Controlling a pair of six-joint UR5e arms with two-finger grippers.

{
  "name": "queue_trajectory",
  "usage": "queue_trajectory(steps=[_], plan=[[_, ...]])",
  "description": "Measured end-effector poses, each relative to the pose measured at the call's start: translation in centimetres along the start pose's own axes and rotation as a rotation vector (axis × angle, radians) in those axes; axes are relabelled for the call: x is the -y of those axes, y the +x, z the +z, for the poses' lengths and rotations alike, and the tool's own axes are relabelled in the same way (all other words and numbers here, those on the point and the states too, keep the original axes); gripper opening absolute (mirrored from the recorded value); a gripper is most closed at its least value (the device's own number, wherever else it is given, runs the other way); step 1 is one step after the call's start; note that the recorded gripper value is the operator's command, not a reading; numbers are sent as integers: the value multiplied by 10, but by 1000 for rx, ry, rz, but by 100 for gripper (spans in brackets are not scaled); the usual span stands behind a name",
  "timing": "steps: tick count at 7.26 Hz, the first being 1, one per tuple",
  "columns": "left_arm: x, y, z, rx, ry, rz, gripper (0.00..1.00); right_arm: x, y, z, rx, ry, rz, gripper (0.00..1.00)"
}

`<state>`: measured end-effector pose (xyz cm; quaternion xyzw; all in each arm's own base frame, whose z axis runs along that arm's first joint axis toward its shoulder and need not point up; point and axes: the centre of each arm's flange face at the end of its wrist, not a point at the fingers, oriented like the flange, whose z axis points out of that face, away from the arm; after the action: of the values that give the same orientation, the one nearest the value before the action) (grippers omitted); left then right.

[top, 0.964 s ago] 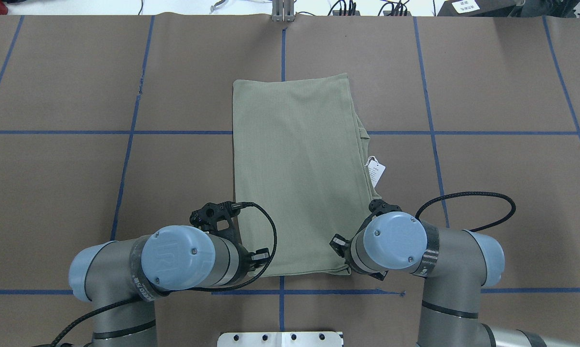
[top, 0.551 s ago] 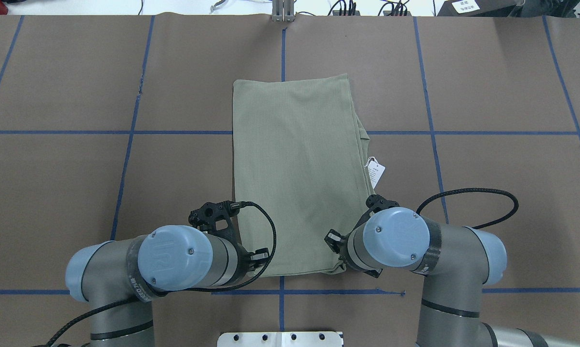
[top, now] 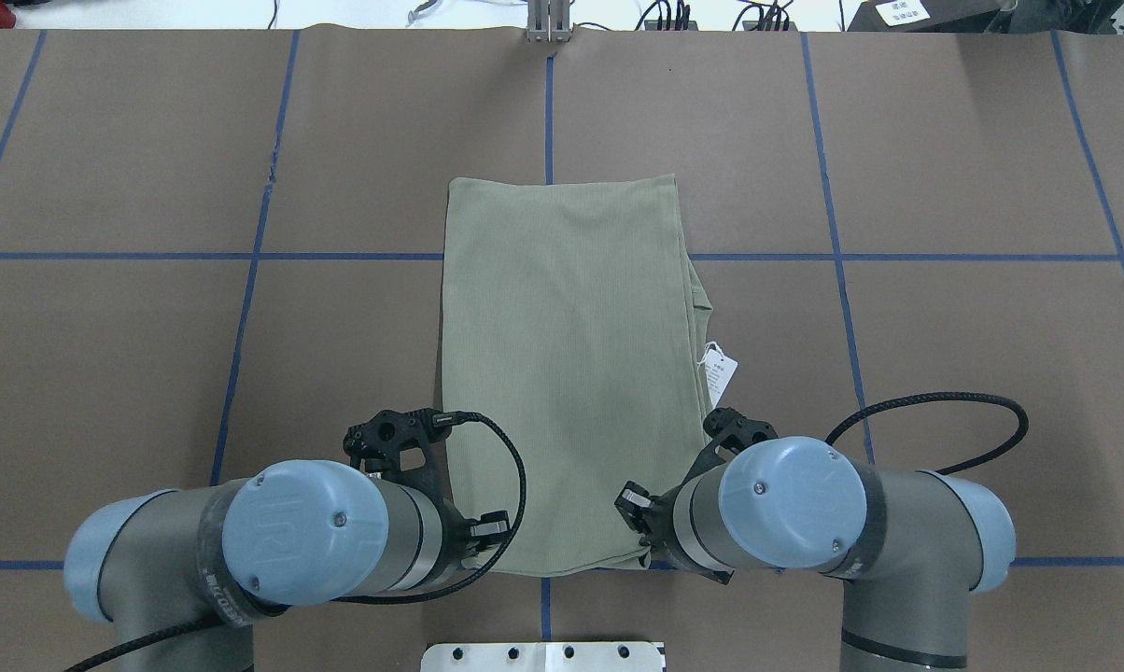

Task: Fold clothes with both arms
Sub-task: 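Grasp the shirt's near edge corners with both grippers, then lift the near edge with both grippers and fold it toward the far edge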

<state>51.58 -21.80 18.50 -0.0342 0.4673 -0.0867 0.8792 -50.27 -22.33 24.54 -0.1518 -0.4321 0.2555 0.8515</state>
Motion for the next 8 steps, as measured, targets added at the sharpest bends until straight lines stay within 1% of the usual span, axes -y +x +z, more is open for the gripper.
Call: queue_trajectory(steps=[1, 2, 3, 4, 5, 6, 8], plan=[[-18, -2, -8, 16, -25, 17, 0, -19, 8, -14, -5, -69, -16, 0], [-32, -4, -17, 27, -45, 29, 0, -31, 14, -26, -12, -125, -21, 0], [-39, -5, -25, 29, -55, 37, 0, -36, 17, -31, -16, -150, -21, 0], [-41, -5, -29, 27, -59, 43, 0, -33, 16, -34, -14, -151, -14, 0], [-39, -3, -31, 24, -55, 54, 0, -21, 12, -37, -5, -135, 0, 0], [-26, -1, -34, 18, -34, 67, 0, -3, 6, -41, 10, -107, 19, 0], [22, 8, -43, -4, 41, 76, 0, 39, -11, -56, 59, -40, 62, 0]])
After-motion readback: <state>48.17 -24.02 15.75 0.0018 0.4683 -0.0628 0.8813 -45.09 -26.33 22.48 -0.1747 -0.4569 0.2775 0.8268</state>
